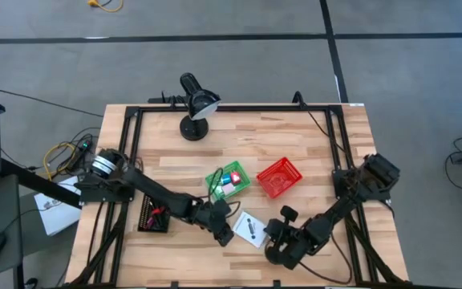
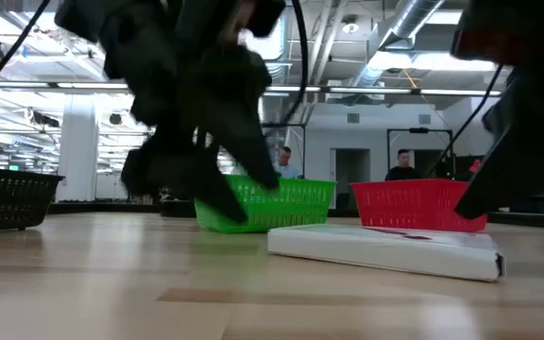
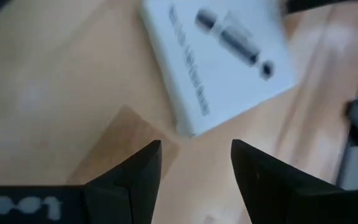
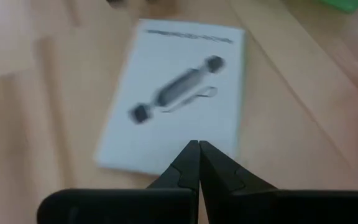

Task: Pick and place items into bin
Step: Put the white card reader box into the red bin

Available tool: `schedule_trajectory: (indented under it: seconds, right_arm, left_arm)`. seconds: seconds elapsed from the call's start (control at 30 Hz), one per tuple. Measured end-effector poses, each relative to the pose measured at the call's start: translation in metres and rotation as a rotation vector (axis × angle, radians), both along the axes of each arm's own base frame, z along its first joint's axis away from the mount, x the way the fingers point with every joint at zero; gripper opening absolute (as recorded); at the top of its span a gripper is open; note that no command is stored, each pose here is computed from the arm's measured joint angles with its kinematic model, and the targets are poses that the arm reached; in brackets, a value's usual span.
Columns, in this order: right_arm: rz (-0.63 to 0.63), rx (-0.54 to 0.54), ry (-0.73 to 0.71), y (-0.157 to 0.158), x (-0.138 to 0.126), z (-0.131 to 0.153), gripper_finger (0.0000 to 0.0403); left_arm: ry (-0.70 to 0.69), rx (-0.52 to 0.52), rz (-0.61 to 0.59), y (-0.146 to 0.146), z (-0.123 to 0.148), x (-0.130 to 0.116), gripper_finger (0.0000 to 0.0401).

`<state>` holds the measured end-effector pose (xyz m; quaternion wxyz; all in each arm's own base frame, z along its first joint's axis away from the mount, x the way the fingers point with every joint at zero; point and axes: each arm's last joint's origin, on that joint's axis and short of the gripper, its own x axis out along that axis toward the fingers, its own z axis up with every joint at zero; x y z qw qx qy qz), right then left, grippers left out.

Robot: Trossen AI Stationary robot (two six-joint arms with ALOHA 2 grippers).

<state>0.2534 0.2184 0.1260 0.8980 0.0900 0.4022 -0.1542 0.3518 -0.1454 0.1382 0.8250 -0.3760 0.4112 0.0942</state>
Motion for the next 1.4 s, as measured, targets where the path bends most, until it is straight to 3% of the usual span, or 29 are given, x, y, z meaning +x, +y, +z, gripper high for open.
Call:
schedule_trajectory:
  seconds: [0.27, 0.57, 0.8, 0.93, 1.1, 1.4]
  right_arm:
    - [0.036, -0.01, -0.012, 0.011, -0.005, 0.004, 0.0]
    - [-0.086, -0.076, 0.044, 0.0, -0.002, -0.02, 0.0]
    - [-0.034, -0.125, -0.008, 0.015, -0.007, -0.01, 0.0]
    - [-0.048, -0.173, 0.035, 0.015, -0.014, -0.007, 0.0]
    - [-0.113, -0.173, 0.049, 0.01, -0.017, -0.008, 0.0]
    - [-0.12, -0.148, 0.078, 0.012, -0.011, -0.021, 0.0]
  left_arm:
    - [-0.051, -0.044, -0.024, -0.004, -0.017, 0.011, 0.0183]
    - [-0.046, -0.03, -0.04, -0.004, -0.018, 0.01, 0.0183]
    - [-0.066, -0.018, -0.004, 0.005, -0.017, 0.015, 0.0183]
    - [-0.068, -0.01, -0.002, 0.008, -0.017, 0.016, 0.0183]
    - [-0.071, 0.0, -0.009, 0.01, -0.017, 0.017, 0.0183]
    - [-0.088, 0.027, 0.006, 0.011, -0.016, 0.018, 0.0183]
